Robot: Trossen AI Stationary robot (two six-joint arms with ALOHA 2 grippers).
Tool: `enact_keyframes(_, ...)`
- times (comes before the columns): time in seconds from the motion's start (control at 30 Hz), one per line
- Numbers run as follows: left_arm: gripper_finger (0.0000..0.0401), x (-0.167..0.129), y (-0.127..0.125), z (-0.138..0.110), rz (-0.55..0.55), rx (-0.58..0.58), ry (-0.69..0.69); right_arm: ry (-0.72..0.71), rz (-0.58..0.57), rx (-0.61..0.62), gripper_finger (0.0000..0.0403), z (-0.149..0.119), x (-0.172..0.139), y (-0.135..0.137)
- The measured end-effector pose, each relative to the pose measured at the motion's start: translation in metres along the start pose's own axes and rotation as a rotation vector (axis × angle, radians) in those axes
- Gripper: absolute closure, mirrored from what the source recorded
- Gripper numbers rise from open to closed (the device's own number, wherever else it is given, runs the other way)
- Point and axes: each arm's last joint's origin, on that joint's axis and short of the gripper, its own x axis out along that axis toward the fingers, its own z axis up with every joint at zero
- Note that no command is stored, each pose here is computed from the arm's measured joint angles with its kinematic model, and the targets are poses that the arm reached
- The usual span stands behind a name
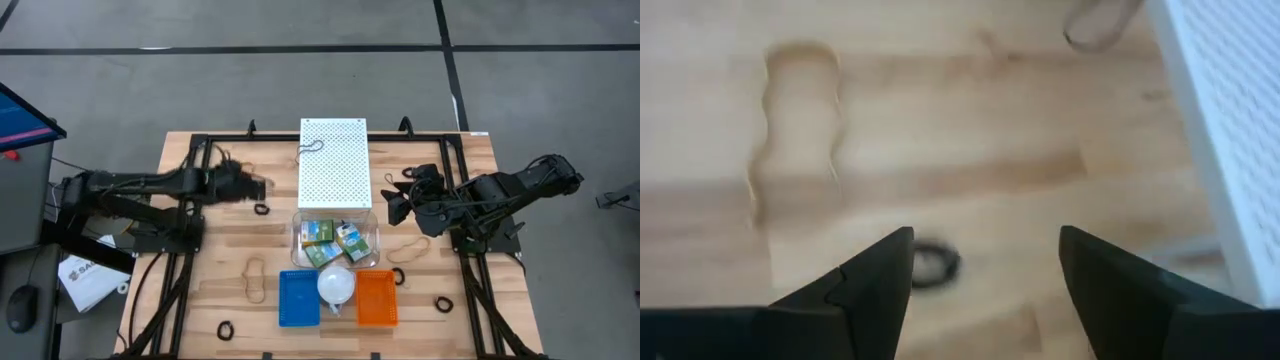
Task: Pick & Place Office Desk Supplies
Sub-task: Put the black rubberband into the blue bin
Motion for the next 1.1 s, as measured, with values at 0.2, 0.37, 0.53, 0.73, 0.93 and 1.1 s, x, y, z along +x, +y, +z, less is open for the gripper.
enact_keyframes(0.2, 0.0168, 0.019, 0.003, 0.053, -0.212, 0.067, -0.004, 0.003, 0.008, -0.002, 0.0177, -0.001, -0.001, 0.001)
enact_keyframes(0.37, 0.0183, 0.029, -0.011, 0.078, -0.567, 0.338, -0.033, 0.006, 0.013, 0.003, 0.0177, -0.002, -0.003, 0.001)
enact_keyframes(0.53, 0.0191, 0.055, -0.02, 0.072, -0.583, 0.706, -0.047, 0.009, 0.019, 0.0, 0.0177, -0.003, -0.004, 0.002)
enact_keyframes(0.73, 0.0188, 0.098, -0.017, 0.077, -0.496, 0.787, -0.045, 0.016, 0.026, 0.024, 0.0177, -0.004, -0.005, 0.002)
enact_keyframes(0.93, 0.0187, 0.126, -0.012, 0.086, -0.47, 0.866, -0.096, 0.035, 0.032, 0.03, 0.0177, -0.004, -0.005, 0.002)
enact_keyframes(1.1, 0.0187, 0.146, -0.009, 0.088, -0.452, 0.86, -0.098, 0.035, 0.031, 0.035, 0.0177, -0.004, -0.005, 0.002)
